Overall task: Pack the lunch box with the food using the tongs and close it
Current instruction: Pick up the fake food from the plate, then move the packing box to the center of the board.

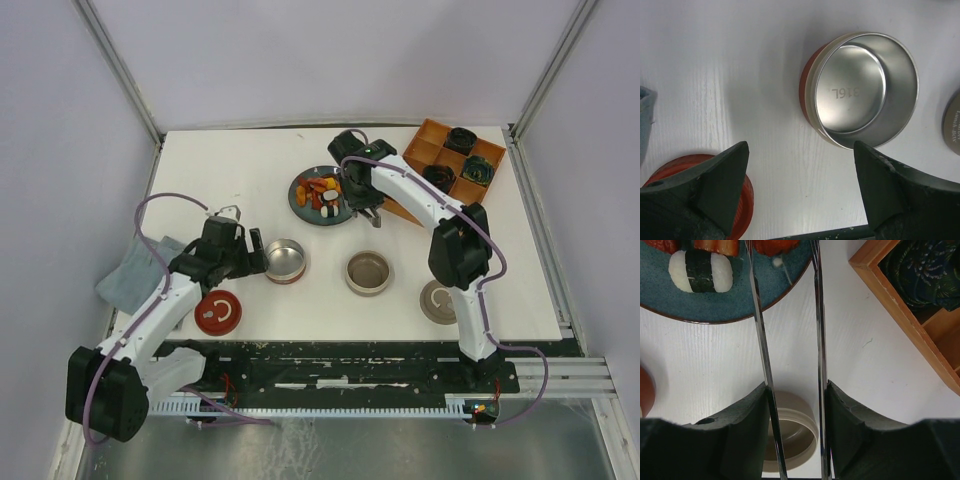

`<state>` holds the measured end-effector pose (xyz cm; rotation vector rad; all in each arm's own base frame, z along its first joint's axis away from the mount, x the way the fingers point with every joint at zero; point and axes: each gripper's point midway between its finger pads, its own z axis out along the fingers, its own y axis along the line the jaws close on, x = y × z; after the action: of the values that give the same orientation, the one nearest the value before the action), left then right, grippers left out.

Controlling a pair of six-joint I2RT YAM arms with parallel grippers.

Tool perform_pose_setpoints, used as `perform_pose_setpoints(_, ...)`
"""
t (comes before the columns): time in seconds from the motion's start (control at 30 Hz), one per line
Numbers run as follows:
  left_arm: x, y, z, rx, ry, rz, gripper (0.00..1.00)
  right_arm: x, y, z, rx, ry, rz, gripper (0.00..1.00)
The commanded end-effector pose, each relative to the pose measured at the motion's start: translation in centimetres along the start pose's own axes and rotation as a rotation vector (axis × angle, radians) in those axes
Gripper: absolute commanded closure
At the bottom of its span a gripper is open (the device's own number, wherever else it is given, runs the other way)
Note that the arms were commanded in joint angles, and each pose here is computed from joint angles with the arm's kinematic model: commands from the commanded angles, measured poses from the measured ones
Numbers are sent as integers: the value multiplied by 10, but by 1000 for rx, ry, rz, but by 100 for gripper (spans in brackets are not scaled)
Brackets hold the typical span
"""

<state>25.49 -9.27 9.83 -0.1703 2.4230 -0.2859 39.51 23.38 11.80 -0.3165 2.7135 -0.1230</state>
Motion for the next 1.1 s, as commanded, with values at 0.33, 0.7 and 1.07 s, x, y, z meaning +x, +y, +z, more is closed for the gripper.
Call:
perform_pose_setpoints(0.33, 3, 9, 9, -100, 70, -49, 11, -19, 7, -6, -45, -65, 42, 50)
perform_pose_setpoints(0.7, -13, -9, 29, -66, 62, -103, 11, -12, 8, 2, -42, -46, 47, 57)
perform_pose_setpoints(1.07, 12, 3, 28, -164, 186, -30, 22, -15, 5, -26, -82, -95, 77, 65)
